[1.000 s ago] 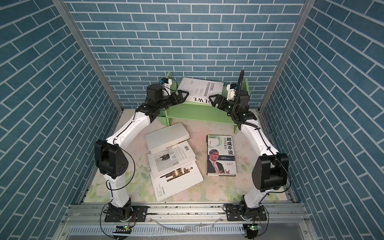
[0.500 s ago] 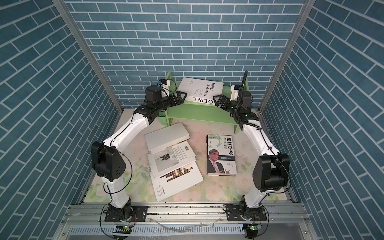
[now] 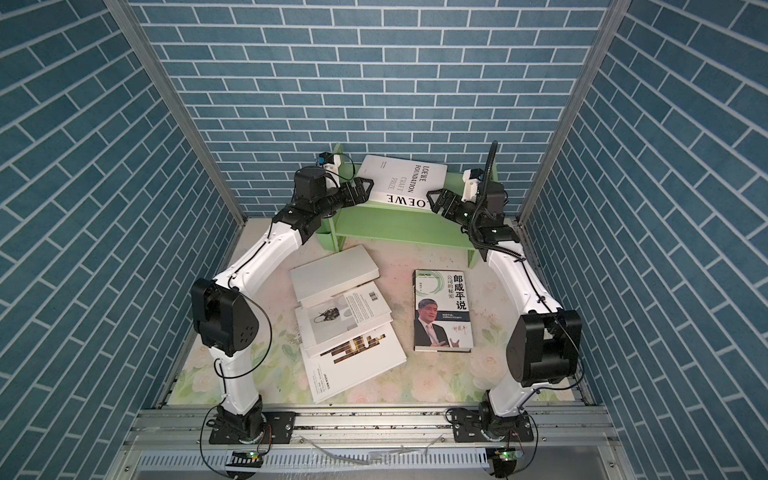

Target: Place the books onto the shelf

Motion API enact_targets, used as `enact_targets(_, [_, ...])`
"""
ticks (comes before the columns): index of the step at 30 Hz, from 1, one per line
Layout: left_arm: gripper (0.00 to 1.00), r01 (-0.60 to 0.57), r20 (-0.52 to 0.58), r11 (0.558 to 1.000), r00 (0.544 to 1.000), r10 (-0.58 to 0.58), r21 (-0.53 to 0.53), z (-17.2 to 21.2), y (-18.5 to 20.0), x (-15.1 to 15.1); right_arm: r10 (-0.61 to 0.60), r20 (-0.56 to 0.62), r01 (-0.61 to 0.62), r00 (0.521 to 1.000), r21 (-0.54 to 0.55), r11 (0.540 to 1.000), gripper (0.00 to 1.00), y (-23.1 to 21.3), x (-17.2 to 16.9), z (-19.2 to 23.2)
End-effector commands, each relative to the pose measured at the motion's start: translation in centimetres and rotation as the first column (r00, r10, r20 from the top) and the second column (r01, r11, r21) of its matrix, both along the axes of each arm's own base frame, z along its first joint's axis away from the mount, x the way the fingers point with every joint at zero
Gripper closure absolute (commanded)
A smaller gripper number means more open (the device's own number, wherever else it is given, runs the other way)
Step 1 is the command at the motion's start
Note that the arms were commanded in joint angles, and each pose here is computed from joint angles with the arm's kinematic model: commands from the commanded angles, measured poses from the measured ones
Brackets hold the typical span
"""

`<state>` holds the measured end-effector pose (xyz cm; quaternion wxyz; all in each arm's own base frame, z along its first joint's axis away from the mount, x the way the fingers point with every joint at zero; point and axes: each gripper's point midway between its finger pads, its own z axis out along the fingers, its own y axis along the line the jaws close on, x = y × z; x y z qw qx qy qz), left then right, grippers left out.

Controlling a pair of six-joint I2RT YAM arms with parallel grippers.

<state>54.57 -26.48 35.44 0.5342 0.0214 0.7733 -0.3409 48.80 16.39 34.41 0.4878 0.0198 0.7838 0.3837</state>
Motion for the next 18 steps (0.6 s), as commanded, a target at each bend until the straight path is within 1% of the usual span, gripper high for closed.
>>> enact_targets(1, [0.00,-0.016,0.059,1.000,0.998,0.016,-0.003,1.0,0.2,0.3,0.016,0.047,-0.017,0.999,0.003,1.000,0.05,0.2,-0.5,1.7])
enact_targets(6, [0.00,0.028,0.069,1.000,0.997,-0.027,-0.011,0.7,-0.6,0.3,0.021,0.050,-0.021,0.999,0.004,1.000,0.05,0.3,-0.1,1.7])
enact_targets(11, [0.00,0.171,0.111,0.984,0.980,-0.165,-0.052,1.2,-2.3,-0.6,0.023,0.052,-0.024,0.998,0.008,1.000,0.05,0.4,0.2,1.9])
enact_targets(12, [0.00,0.186,0.112,0.981,0.977,-0.179,-0.056,1.2,-2.5,-0.8,0.023,0.054,-0.024,0.998,0.008,1.000,0.05,0.4,0.3,1.9])
enact_targets(14, [0.00,0.212,0.114,0.976,0.972,-0.205,-0.058,1.2,-2.7,-1.1,0.023,0.057,-0.024,0.998,0.010,1.000,0.05,0.5,0.3,2.0])
enact_targets(18, [0.00,0.226,0.116,0.971,0.969,-0.217,-0.072,1.4,-2.7,-1.5,0.024,0.069,-0.025,0.997,0.012,1.000,0.05,0.5,0.3,2.4])
